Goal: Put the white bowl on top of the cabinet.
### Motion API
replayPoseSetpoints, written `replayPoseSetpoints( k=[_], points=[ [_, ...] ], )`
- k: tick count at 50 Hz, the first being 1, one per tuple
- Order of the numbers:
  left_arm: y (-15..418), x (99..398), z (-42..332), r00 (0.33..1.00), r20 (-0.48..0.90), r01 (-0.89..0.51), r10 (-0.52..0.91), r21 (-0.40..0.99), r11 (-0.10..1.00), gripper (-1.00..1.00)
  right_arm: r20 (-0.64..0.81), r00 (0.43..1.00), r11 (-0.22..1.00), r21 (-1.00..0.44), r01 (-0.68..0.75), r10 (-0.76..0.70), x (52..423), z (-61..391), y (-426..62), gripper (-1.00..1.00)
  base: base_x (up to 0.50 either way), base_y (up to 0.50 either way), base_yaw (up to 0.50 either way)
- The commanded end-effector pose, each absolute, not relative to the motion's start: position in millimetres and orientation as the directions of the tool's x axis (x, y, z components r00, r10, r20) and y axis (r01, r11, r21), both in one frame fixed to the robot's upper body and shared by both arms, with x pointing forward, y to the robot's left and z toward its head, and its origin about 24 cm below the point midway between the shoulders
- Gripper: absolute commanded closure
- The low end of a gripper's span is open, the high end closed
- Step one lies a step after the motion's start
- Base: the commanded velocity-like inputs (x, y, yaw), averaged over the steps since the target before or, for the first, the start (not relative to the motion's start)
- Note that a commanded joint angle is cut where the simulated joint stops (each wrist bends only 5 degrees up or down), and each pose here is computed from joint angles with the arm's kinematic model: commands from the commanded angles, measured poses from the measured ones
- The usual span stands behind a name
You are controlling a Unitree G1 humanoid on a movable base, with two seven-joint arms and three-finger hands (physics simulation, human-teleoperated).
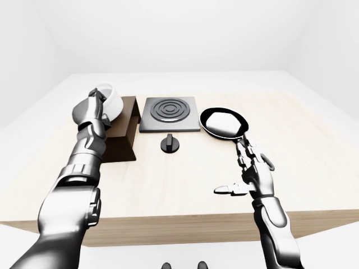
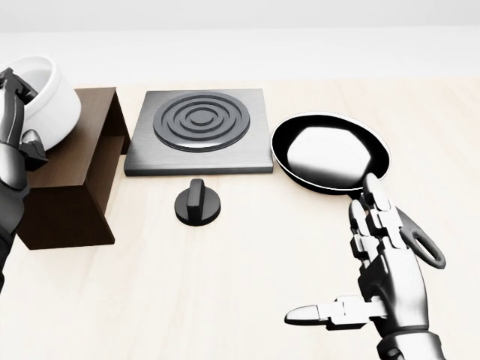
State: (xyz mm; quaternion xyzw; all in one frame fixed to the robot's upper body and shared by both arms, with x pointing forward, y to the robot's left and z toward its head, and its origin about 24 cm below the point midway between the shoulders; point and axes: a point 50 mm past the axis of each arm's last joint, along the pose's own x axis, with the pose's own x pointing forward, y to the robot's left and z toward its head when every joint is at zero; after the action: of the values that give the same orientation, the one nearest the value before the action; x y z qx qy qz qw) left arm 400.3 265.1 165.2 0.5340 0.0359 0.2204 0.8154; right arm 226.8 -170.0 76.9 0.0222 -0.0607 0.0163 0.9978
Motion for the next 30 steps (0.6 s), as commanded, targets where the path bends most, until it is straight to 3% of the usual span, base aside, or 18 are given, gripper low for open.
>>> replayPoseSetpoints(
  k=[1,30],
  points=[
    [268.2,398.0,158.2,0.882,0.184,-0.346,0.434,0.879,0.329,1.0,0.123,0.992,0.999,0.041,-0.036,0.031,226.7,77.3,-170.1,-1.0,0.0,0.0,0.0],
    [263.2,397.7,148.5,0.885,0.167,-0.33,0.436,0.884,0.332,1.0,0.121,0.992,0.999,0.038,-0.036,0.032,227.4,76.5,-168.6,-1.0,0.0,0.0,0.0]
  ],
)
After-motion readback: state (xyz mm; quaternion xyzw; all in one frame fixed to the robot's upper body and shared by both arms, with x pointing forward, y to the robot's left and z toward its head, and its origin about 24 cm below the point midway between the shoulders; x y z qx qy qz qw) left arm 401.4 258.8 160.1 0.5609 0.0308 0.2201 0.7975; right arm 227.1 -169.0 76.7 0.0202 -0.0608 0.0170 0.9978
